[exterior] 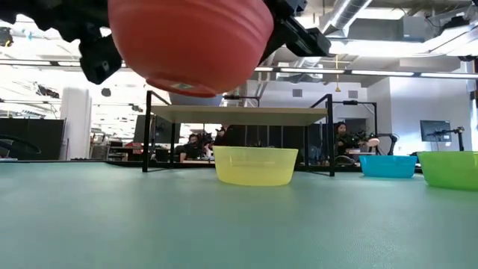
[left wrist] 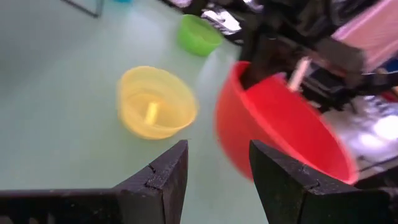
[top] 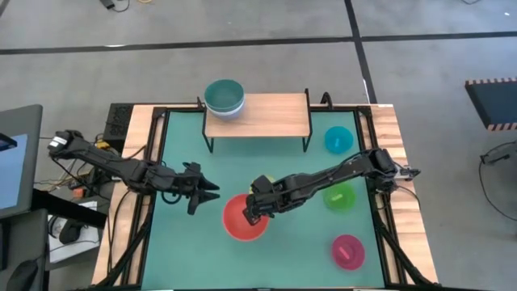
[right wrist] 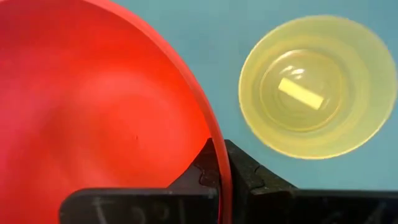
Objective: Place and stack bowls onto a shelf
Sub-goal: Stack the orange bowl on top of the green bowl on the shelf
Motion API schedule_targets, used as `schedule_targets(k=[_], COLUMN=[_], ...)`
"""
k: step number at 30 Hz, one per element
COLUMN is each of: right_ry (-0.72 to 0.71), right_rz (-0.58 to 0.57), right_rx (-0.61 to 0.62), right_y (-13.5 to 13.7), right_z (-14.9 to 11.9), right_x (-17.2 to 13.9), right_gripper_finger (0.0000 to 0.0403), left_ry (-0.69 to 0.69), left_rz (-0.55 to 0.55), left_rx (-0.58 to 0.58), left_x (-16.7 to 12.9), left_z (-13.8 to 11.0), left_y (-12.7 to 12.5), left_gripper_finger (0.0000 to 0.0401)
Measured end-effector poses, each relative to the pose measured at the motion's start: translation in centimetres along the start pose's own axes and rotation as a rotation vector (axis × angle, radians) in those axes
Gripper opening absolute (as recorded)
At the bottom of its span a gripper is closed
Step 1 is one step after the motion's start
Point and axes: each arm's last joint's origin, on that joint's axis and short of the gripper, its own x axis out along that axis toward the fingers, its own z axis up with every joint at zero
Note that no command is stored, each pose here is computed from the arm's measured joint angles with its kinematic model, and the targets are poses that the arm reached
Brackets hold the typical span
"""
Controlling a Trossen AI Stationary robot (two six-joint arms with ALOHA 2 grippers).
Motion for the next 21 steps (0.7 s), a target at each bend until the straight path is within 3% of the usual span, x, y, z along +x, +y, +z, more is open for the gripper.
schedule_targets(k=[6, 15, 21], right_ry=[-0.001, -0.010, -0.010], right_rz=[-0.056, -0.062, -0.061], right_rx=[-0.002, -0.003, -0.015], right_y=[-0.7, -0.7, -0.7], right_z=[0.4, 0.5, 0.3], right_x=[0.1, 0.1, 0.1], right_gripper_finger=[0.0025, 0.0026, 0.0026], left_ry=[-0.024, -0.002, 0.006], left_rz=[-0.051, -0.043, -0.021], left_rx=[-0.018, -0.046, -0.013], left_x=[1.2, 3.2, 4.9], left_z=[0.0, -0.9, 0.1], left_y=[-0.5, -0.5, -1.6], left_gripper_finger=[0.0156, 0.0156, 0.0156])
